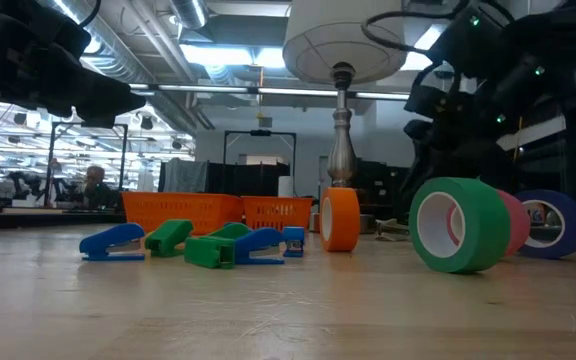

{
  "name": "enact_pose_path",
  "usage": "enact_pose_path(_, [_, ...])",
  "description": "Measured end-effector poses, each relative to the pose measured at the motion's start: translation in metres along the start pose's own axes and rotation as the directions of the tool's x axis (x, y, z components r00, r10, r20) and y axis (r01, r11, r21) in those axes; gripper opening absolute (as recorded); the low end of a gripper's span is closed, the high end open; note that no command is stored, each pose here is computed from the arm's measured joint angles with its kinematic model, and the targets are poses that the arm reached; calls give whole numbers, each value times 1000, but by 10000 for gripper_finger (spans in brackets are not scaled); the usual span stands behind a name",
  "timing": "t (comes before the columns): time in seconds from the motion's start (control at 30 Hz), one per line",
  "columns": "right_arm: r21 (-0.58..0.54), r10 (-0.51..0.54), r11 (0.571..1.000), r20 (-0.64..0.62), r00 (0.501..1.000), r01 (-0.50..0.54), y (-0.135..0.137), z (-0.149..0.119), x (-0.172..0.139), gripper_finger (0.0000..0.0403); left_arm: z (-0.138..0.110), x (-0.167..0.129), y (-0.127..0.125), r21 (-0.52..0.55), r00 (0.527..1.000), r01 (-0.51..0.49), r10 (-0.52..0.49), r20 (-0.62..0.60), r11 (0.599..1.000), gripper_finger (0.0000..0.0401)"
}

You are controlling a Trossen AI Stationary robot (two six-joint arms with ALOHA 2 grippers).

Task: Pick and place Stapler, Stapler remover, tape
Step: Put the gray staple remover into the right orange basket

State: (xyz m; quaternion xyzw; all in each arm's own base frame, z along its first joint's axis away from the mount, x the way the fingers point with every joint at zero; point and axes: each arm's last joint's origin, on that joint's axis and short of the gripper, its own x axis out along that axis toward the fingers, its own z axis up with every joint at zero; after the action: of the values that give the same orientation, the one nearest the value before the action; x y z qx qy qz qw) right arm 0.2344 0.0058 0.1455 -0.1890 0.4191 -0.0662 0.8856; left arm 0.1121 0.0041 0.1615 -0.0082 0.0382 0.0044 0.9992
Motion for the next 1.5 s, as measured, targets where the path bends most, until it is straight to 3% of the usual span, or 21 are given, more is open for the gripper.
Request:
enact_pose_path(0.27, [19, -18, 1000, -39, 999, 19, -4, -15, 6, 133, 0, 0, 0, 0, 1000, 0, 0, 1, 1000, 169])
enact_pose_path(0.8, [29, -50, 998, -55, 997, 52, -9, -20, 30, 127, 0, 0, 0, 0, 1000, 0, 0, 0, 1000, 169])
enact_pose_path(1.5, [50, -115, 992, -21, 993, 116, -13, -16, 30, 110, 0, 0, 0, 0, 1000, 0, 0, 0, 1000, 169])
